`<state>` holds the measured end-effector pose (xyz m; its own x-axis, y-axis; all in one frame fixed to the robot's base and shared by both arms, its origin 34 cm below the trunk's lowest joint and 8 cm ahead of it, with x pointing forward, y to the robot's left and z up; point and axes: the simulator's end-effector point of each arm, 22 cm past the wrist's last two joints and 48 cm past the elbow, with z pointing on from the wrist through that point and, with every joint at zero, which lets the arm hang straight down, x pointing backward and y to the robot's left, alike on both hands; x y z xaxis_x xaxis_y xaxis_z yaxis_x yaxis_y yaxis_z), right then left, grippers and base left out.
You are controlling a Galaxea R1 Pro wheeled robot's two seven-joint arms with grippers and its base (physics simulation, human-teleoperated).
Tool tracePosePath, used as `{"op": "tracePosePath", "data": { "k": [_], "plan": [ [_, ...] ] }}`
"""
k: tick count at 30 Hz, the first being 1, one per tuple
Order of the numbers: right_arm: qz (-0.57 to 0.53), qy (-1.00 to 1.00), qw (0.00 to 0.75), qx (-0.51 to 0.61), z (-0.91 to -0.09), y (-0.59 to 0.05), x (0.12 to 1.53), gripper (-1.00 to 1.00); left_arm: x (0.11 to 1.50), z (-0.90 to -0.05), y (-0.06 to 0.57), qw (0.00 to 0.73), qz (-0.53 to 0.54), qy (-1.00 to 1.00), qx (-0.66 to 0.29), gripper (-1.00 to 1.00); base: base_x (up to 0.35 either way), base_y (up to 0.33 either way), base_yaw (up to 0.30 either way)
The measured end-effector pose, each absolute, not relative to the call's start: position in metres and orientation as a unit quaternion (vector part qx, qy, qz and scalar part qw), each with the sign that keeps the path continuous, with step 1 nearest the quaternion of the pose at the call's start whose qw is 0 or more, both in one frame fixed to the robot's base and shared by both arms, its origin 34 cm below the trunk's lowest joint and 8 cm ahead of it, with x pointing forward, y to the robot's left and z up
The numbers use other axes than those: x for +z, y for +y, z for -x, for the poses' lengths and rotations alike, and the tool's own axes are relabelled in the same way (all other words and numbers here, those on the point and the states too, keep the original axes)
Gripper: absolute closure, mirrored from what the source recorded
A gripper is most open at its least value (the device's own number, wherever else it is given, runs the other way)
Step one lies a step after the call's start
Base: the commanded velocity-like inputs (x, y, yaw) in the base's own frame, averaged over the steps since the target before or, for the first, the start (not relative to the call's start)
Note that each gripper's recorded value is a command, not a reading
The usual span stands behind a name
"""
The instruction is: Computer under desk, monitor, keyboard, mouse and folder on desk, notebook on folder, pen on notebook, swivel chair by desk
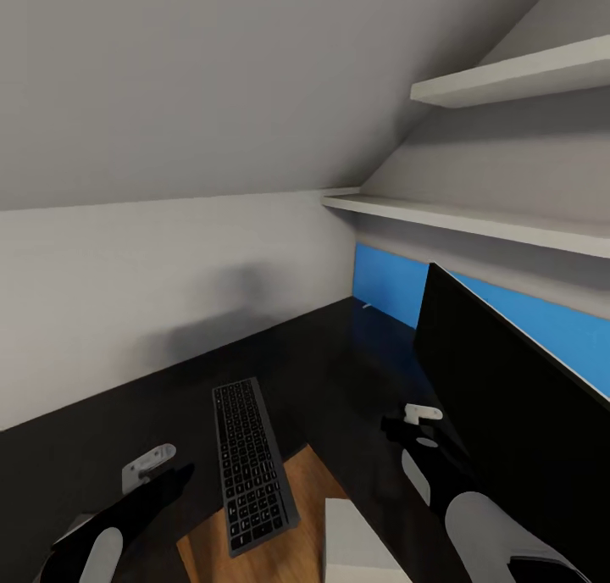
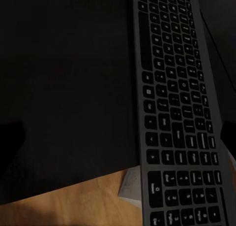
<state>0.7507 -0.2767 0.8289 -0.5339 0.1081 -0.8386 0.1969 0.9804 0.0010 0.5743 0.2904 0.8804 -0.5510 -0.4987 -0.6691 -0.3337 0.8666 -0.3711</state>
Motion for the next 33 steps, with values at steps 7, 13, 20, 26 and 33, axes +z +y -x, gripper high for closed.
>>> {"op": "tracePosePath", "data": {
  "k": [7, 13, 20, 26, 33],
  "plan": [
    [-0.087, 0.874, 0.475, -0.047, -0.751, -0.276, 0.829, -1.0, 0.88, -0.574, 0.29, 0.41, 0.238, 0.875, -0.101, -1.0, 0.003, 0.0, 0.0],
    [-0.087, 0.874, 0.475, -0.047, -0.751, -0.276, 0.829, -1.0, 0.88, -0.574, 0.29, 0.41, 0.238, 0.875, -0.101, -1.0, 0.0, 0.0, 0.0],
    [-0.089, 0.873, 0.477, -0.047, -0.752, -0.276, 0.831, -1.0, 0.881, -0.575, 0.288, 0.41, 0.238, 0.874, -0.104, -1.0, 0.0, 0.0, 0.0],
    [-0.09, 0.872, 0.478, -0.046, -0.753, -0.277, 0.828, -1.0, 0.877, -0.575, 0.287, 0.409, 0.238, 0.874, -0.105, -1.0, 0.0, 0.0, 0.0],
    [-0.09, 0.871, 0.48, -0.046, -0.755, -0.277, 0.82, -1.0, 0.868, -0.576, 0.288, 0.41, 0.238, 0.874, -0.104, -1.0, 0.0, 0.0, 0.0]
  ]
}}
